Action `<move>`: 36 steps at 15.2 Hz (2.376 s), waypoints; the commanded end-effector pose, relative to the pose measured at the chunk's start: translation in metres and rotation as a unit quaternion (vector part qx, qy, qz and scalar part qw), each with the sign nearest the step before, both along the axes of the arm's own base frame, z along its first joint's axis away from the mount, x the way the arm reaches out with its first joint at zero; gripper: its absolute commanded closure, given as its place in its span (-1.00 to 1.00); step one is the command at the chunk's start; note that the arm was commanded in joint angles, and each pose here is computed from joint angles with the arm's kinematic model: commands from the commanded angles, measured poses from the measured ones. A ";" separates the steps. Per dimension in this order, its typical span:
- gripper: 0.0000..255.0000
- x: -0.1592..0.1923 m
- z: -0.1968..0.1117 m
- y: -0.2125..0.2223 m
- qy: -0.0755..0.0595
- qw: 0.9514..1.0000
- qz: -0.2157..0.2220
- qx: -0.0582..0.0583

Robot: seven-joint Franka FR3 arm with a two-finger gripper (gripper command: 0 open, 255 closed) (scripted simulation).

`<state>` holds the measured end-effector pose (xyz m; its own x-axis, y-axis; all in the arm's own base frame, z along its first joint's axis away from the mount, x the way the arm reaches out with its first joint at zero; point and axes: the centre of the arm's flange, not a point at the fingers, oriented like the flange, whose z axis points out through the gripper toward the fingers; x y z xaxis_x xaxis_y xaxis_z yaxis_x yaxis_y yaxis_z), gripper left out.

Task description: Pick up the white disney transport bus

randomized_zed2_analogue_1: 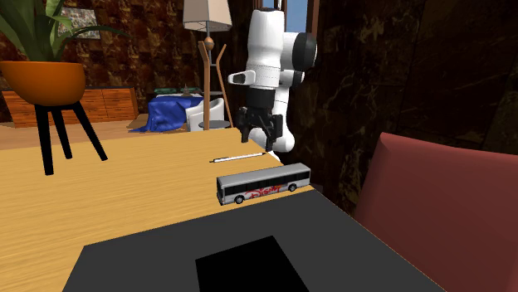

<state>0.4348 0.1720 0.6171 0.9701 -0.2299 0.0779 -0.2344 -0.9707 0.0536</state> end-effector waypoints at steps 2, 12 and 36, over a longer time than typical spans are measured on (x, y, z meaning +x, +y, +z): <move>-1.00 0.034 -0.001 0.024 0.009 0.999 -0.040 0.012; -1.00 0.128 -0.009 0.080 0.034 0.988 -0.142 0.042; 1.00 0.128 -0.012 0.080 0.034 0.988 -0.142 0.042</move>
